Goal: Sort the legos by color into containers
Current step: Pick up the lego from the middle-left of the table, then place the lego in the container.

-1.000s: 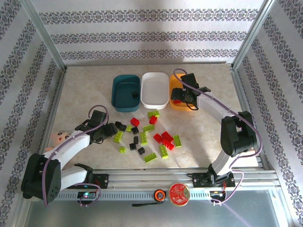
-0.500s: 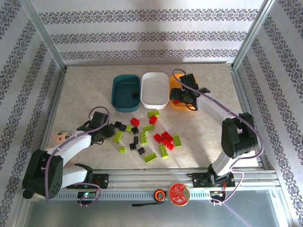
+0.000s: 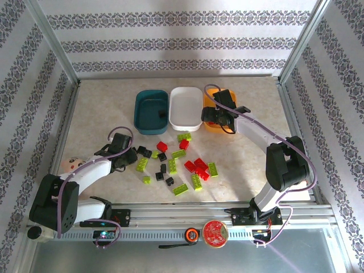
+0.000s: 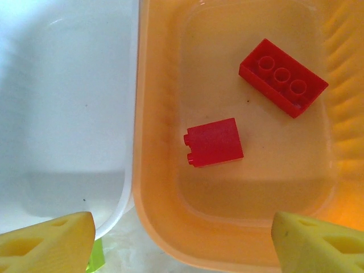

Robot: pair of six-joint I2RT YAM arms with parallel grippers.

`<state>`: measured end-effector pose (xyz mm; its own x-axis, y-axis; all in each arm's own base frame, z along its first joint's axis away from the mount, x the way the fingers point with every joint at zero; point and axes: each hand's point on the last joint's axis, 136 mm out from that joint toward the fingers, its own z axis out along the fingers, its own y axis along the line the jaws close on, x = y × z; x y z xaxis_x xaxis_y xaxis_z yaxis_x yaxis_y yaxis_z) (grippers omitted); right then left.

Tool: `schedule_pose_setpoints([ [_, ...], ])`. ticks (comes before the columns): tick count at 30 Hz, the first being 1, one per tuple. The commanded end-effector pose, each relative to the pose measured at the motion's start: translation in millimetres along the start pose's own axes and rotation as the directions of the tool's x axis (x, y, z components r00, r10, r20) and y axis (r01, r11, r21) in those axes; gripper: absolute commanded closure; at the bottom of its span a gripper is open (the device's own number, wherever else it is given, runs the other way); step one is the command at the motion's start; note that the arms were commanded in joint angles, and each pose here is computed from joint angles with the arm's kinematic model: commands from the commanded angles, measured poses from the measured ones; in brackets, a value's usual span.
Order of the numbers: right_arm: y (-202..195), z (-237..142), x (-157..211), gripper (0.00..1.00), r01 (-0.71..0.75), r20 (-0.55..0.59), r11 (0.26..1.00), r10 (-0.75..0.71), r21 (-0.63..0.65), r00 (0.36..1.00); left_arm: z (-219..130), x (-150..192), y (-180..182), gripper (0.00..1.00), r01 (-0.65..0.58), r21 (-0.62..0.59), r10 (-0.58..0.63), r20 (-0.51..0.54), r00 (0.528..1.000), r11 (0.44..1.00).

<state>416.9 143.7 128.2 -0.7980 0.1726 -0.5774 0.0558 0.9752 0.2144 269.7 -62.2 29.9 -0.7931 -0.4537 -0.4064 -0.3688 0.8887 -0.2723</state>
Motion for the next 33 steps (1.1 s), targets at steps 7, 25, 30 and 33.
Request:
schedule_pose_setpoints([
  [7,-5,-18,-2,0.18,0.003,0.042,1.0,-0.003,0.009,0.999,-63,-40,-41,0.75,-0.011,0.136,-0.002,0.096,0.995,0.991],
  [25,4,-45,48,0.18,0.045,0.031,0.996,-0.043,-0.076,0.999,11,-184,-162,0.71,-0.042,0.168,0.007,0.201,0.98,0.985],
  [30,18,-55,70,0.16,0.07,0.021,0.983,-0.068,-0.17,0.997,23,-191,-172,0.45,-0.041,0.18,0.005,0.193,0.981,0.983],
  [33,25,-59,81,0.16,0.086,-0.002,0.975,-0.088,-0.207,0.996,12,-196,-179,0.35,-0.04,0.214,-0.005,0.206,0.979,0.976],
])
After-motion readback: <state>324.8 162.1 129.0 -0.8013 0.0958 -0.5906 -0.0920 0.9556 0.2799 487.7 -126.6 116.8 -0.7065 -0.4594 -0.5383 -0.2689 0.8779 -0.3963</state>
